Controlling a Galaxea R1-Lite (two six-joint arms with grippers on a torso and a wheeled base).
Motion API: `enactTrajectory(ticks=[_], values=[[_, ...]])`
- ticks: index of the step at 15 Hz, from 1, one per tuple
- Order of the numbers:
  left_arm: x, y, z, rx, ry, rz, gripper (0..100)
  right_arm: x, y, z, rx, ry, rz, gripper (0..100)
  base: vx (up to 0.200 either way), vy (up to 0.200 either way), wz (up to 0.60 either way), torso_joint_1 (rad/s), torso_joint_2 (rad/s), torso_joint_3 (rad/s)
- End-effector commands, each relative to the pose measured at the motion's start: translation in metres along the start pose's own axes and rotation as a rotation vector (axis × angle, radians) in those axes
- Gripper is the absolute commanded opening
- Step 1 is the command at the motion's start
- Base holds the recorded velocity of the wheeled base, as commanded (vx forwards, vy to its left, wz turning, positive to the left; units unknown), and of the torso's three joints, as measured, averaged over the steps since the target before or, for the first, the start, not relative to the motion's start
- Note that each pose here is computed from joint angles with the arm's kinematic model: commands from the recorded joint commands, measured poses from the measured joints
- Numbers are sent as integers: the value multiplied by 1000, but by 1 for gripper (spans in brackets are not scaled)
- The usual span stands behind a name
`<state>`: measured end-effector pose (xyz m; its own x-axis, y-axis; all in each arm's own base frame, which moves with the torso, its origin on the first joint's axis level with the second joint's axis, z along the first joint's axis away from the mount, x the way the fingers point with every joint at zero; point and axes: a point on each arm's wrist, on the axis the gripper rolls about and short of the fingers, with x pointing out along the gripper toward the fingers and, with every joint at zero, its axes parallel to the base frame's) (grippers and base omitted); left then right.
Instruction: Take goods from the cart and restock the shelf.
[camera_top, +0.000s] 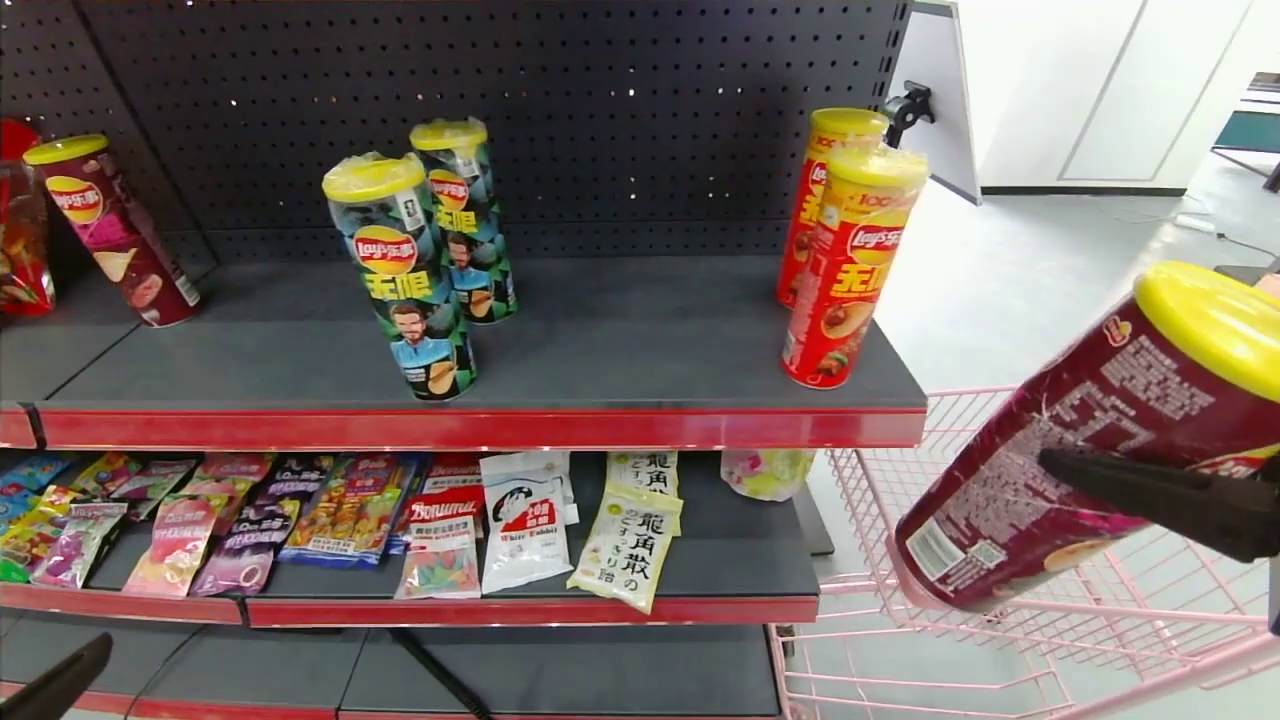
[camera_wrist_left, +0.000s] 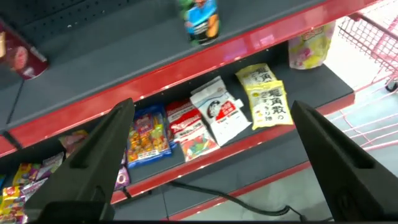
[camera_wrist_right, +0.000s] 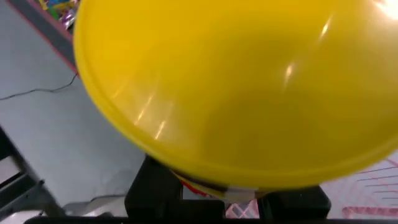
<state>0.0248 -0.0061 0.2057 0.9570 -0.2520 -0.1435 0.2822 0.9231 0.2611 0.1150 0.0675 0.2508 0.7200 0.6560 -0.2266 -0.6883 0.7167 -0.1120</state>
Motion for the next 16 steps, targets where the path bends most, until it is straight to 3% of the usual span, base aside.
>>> enactTrajectory(ticks=[1,7,16], values=[[1,0,-1,0,4,-1,100,4,2,-6,8,17,61,0,0,200,0,-2,2,7],[1,0,0,-1,6,-2,100,0,12,-10,0,-8,273,0,0,200,0,5,3,-1],[2,0,0,-1,11,-2,100,7,14,-11,4,11,290,0,0,200,0,2,5,4]])
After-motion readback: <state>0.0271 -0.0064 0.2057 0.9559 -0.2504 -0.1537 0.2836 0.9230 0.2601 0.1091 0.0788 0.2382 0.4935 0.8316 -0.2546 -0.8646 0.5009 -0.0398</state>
